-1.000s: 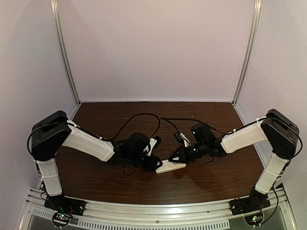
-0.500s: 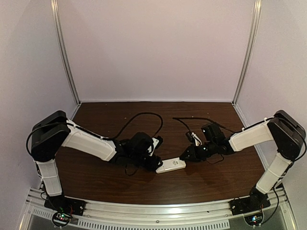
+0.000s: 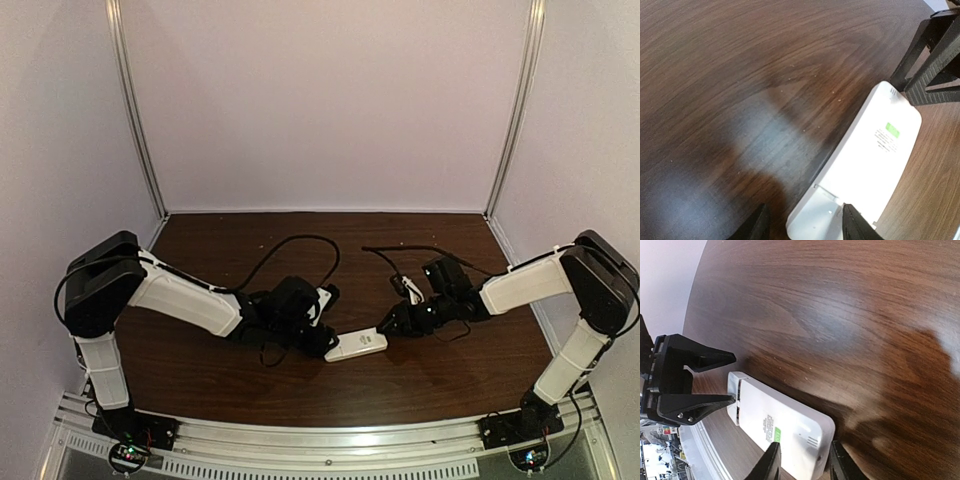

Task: Load the batteries into the remote control
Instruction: Press the battery cover onto the remote control.

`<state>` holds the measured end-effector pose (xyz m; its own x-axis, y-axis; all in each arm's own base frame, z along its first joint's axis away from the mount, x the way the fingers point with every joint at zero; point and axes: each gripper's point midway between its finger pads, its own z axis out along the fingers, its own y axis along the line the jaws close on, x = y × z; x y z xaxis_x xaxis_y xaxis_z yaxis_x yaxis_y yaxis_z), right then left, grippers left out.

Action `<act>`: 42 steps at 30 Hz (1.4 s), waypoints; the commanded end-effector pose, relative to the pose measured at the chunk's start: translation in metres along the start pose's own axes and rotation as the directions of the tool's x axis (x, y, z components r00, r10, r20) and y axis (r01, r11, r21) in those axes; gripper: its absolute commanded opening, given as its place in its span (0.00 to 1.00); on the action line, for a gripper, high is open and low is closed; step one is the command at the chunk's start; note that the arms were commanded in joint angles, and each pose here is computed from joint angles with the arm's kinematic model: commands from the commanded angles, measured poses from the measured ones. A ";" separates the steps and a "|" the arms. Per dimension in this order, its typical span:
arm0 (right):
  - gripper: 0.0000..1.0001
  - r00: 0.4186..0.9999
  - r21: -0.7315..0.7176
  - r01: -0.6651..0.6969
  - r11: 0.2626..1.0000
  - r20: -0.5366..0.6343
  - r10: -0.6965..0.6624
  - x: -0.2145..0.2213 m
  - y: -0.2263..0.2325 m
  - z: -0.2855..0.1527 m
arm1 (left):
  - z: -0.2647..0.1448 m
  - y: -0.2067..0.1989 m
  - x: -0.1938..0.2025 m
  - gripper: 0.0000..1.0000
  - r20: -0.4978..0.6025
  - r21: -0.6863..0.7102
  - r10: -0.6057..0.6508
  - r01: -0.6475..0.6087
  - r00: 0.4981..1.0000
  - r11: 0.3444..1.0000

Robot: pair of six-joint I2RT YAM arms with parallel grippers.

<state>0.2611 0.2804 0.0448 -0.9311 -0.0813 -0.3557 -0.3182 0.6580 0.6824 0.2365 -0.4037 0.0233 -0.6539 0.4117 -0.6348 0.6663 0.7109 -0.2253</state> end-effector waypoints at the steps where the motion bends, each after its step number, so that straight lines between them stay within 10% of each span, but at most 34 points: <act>1: 0.35 0.999 0.070 -0.020 0.997 -0.028 0.022 0.014 -0.018 -0.003 | 0.003 0.045 0.093 0.50 -0.295 -0.153 0.041 -0.090 0.955 0.984; 42: 0.33 0.997 0.011 -0.037 0.999 -0.068 0.038 0.026 -0.013 0.014 | 0.011 0.011 0.073 0.59 -0.260 -0.043 0.062 -0.076 0.964 0.996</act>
<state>0.2507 0.2826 0.0303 -0.9412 -0.1025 -0.3218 -0.3079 0.6524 0.6926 0.2298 -0.4102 0.0215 -0.6339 0.4563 -0.6245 0.6964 0.6880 -0.2041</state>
